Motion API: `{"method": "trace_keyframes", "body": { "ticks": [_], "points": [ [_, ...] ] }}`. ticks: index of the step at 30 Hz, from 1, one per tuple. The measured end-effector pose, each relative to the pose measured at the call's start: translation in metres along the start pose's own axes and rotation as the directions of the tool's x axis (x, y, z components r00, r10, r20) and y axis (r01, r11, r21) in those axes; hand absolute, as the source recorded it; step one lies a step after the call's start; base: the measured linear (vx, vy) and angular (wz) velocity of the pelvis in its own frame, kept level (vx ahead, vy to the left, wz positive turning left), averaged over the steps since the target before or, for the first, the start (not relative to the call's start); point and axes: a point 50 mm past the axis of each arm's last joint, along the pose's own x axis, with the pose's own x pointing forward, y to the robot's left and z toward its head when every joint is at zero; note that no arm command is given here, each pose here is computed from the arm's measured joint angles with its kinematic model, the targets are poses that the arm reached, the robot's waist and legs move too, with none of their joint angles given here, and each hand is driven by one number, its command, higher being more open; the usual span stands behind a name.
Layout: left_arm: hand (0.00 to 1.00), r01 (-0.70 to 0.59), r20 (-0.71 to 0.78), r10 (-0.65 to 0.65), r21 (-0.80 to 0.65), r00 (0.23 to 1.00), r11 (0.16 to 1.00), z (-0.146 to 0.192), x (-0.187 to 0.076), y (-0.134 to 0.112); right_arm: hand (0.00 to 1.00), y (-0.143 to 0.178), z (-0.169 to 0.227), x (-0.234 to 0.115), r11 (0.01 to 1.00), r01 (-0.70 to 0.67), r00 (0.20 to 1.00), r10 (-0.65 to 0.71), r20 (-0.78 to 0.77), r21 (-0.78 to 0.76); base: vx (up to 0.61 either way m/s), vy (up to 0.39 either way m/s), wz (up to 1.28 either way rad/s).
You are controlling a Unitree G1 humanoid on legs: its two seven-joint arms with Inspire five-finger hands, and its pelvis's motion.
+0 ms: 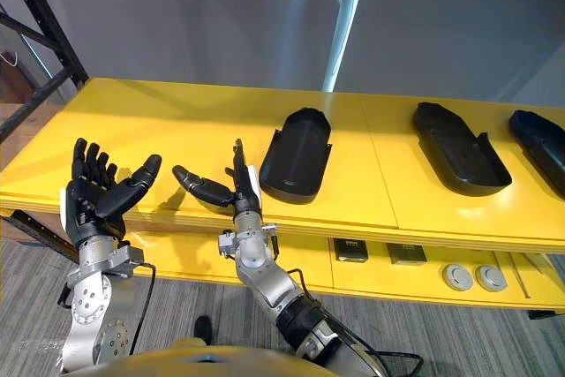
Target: Walk over and take three plastic housings, then place them on the shelf
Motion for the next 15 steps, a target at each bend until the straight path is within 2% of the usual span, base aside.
{"method": "trace_keyframes", "body": {
  "ticks": [6,15],
  "points": [
    [1.0,0.022,-0.029,-0.022,-0.004,0.999,1.0,-0.006,-0.003,-0.005,1.0,-0.009,-0.002,0.0,0.998,0.067,0.998,-0.067,0.002,-0.022,0.0,0.0,-0.03],
    [1.0,0.037,-0.041,-0.037,-0.015,0.998,0.999,-0.008,-0.004,-0.009,1.0,-0.013,-0.002,0.002,0.996,0.09,0.996,-0.09,-0.011,-0.024,0.0,0.0,0.0]
  ]
}}
